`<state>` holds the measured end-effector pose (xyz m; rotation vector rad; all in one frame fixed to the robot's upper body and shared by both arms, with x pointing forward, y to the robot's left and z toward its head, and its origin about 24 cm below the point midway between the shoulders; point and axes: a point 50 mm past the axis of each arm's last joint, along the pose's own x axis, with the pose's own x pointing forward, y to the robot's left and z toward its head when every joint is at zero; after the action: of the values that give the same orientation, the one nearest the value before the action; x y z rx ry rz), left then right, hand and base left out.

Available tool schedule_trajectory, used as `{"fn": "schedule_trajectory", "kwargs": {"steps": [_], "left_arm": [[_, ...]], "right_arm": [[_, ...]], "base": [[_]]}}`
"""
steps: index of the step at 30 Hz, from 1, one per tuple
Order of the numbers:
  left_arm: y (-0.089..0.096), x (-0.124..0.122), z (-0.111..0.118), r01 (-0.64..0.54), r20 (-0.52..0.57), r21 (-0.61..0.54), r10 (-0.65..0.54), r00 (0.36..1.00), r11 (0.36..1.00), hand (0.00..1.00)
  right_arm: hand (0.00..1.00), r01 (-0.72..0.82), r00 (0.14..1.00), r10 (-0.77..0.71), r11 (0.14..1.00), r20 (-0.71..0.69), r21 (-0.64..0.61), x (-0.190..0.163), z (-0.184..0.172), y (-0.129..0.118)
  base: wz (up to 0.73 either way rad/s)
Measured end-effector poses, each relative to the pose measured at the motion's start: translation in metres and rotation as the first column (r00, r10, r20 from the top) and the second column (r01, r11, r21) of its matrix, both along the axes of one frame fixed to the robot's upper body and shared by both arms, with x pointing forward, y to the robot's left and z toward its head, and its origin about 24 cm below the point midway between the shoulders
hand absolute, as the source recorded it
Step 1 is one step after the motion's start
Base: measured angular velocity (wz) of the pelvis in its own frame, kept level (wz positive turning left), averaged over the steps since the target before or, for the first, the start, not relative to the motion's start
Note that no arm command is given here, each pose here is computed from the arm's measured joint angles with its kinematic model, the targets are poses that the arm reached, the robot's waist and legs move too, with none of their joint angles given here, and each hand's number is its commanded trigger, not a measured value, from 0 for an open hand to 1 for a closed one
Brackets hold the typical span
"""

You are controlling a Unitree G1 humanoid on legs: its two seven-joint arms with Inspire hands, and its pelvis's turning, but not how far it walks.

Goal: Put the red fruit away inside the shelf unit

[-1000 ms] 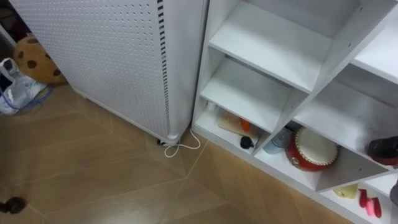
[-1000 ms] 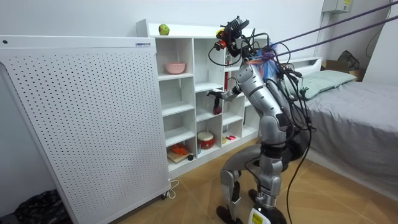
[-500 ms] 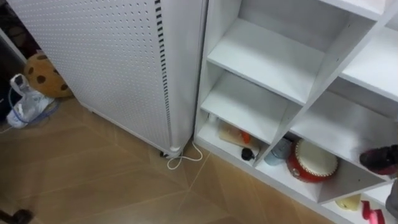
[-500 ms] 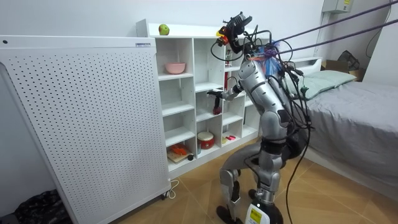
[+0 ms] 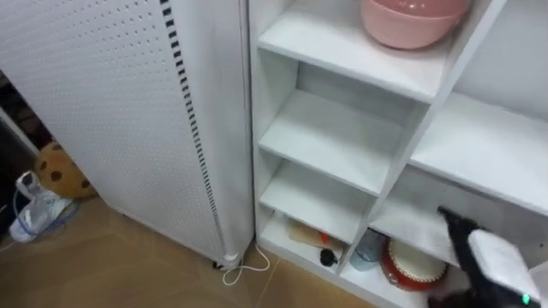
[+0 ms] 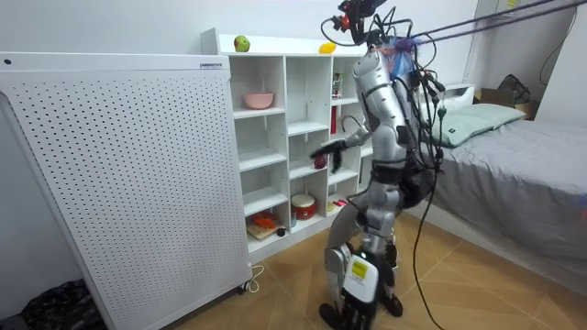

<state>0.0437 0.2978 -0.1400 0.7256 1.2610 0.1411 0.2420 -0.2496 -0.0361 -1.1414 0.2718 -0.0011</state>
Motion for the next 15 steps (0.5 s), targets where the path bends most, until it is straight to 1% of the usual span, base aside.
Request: {"fn": "schedule_trajectory", "kwargs": {"steps": [2,3,5,6,7,8,9,10,12,13,14,15], "left_arm": [[-0.009,0.001,-0.004,0.006,0.011,-0.039,-0.005,1.000,0.999,0.00],[-0.012,0.000,-0.005,0.004,0.011,-0.048,-0.004,1.000,0.999,0.00],[-0.018,-0.003,-0.009,-0.003,0.006,-0.069,0.003,1.000,0.998,0.00],[-0.020,-0.003,-0.009,-0.006,0.007,-0.073,0.007,1.000,0.997,0.00],[-0.023,-0.002,-0.010,-0.017,0.017,-0.084,0.019,1.000,0.996,0.00],[-0.028,-0.003,-0.012,-0.017,0.021,-0.097,0.019,1.000,0.995,0.00],[-0.031,-0.003,-0.013,-0.016,0.023,-0.103,0.019,1.000,0.995,0.00],[-0.036,-0.006,-0.015,-0.021,0.018,-0.111,0.024,1.000,0.994,0.00],[-0.044,-0.016,-0.018,-0.023,-0.004,-0.121,0.023,1.000,0.992,0.00],[-0.048,-0.025,-0.019,-0.029,-0.023,-0.121,0.026,0.999,0.992,0.00],[-0.050,-0.034,-0.020,-0.068,-0.034,-0.120,0.064,0.997,0.990,0.00],[-0.051,-0.037,-0.020,-0.086,-0.038,-0.119,0.082,0.996,0.989,0.00]], "right_arm": [[0.00,-0.017,0.978,0.022,0.999,-0.208,0.029,-0.050,-0.040,0.009],[0.00,-0.012,0.967,0.022,0.999,-0.253,0.040,-0.061,-0.047,0.010],[0.00,0.049,0.912,-0.015,0.996,-0.410,0.073,-0.104,-0.074,0.013],[0.00,0.069,0.895,-0.030,0.995,-0.445,0.071,-0.113,-0.081,0.012],[0.00,0.123,0.857,-0.074,0.990,-0.511,0.062,-0.132,-0.091,0.009],[0.00,0.162,0.822,-0.110,0.986,-0.559,0.044,-0.149,-0.098,0.005],[0.00,0.179,0.807,-0.126,0.983,-0.577,0.036,-0.157,-0.100,0.003],[0.00,0.227,0.765,-0.164,0.974,-0.622,0.022,-0.177,-0.106,0.000],[0.00,0.303,0.703,-0.225,0.953,-0.675,-0.002,-0.201,-0.113,0.000],[0.00,0.357,0.664,-0.260,0.934,-0.701,-0.008,-0.214,-0.116,0.001],[0.00,0.408,0.630,-0.287,0.913,-0.721,-0.006,-0.223,-0.119,0.005],[0.00,0.428,0.614,-0.296,0.904,-0.732,-0.006,-0.227,-0.121,0.007]], "base": [[-0.07],[-0.08],[-0.06],[-0.08],[0.00],[0.00],[-0.03],[0.08],[0.17],[0.08],[0.04],[0.12]]}}
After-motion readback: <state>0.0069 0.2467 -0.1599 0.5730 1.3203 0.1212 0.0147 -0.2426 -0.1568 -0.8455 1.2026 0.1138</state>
